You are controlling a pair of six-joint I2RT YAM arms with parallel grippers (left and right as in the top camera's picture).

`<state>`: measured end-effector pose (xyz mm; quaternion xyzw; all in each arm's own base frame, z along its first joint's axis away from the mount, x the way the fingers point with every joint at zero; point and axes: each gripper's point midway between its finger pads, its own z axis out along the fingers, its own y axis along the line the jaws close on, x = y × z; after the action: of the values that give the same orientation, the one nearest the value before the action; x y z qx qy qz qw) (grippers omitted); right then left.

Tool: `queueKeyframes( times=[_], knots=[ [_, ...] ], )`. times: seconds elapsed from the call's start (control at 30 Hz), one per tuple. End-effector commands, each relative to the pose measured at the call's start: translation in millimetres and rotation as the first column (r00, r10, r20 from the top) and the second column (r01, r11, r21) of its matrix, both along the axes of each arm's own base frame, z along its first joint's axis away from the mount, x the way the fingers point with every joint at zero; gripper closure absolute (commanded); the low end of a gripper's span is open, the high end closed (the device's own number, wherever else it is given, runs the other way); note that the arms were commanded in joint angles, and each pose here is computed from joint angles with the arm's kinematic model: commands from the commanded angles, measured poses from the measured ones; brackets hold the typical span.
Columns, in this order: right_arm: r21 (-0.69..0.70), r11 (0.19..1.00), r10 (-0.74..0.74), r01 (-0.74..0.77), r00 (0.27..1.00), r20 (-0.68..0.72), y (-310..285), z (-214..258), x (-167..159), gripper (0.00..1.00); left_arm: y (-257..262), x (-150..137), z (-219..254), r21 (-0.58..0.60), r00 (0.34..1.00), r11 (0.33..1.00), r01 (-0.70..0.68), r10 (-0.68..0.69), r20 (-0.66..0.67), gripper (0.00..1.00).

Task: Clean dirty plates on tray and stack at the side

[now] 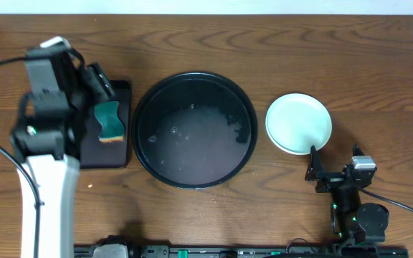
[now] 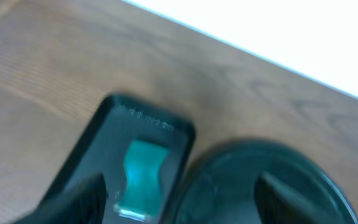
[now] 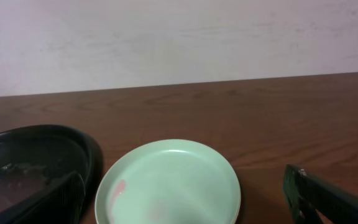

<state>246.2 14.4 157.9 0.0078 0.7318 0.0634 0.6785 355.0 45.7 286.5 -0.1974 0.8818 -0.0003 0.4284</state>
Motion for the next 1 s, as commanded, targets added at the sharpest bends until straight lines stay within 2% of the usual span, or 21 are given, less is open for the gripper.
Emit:
queueKeyframes(
  times=[0.0, 0.17, 0.43, 0.7, 0.97],
  knots=[
    [0.01, 1.0, -0.008, 0.008, 1.0, 0.002, -2, 0, 0, 0.01, -11, -16, -14, 0.012, 0.995, 0.999, 0.032, -0.033, 0.089, 0.24],
    [0.01, 1.0, -0.008, 0.008, 1.0, 0.002, -2, 0, 0, 0.01, -18, -33, -38, 0.026, 0.964, 0.999, 0.048, -0.053, 0.259, 0.24],
    [0.01, 1.0, -0.008, 0.008, 1.0, 0.002, -2, 0, 0, 0.01, -22, -74, -81, 0.038, 0.899, 0.998, 0.053, -0.065, 0.432, 0.24],
    [0.01, 1.0, -0.008, 0.008, 1.0, 0.002, -2, 0, 0, 0.01, -22, -101, -113, 0.056, 0.857, 0.997, 0.05, -0.071, 0.51, 0.23],
    [0.01, 1.0, -0.008, 0.008, 1.0, 0.001, -2, 0, 0, 0.01, -23, -108, -126, 0.2, 0.836, 0.978, 0.063, -0.161, 0.525, 0.23]
  ],
)
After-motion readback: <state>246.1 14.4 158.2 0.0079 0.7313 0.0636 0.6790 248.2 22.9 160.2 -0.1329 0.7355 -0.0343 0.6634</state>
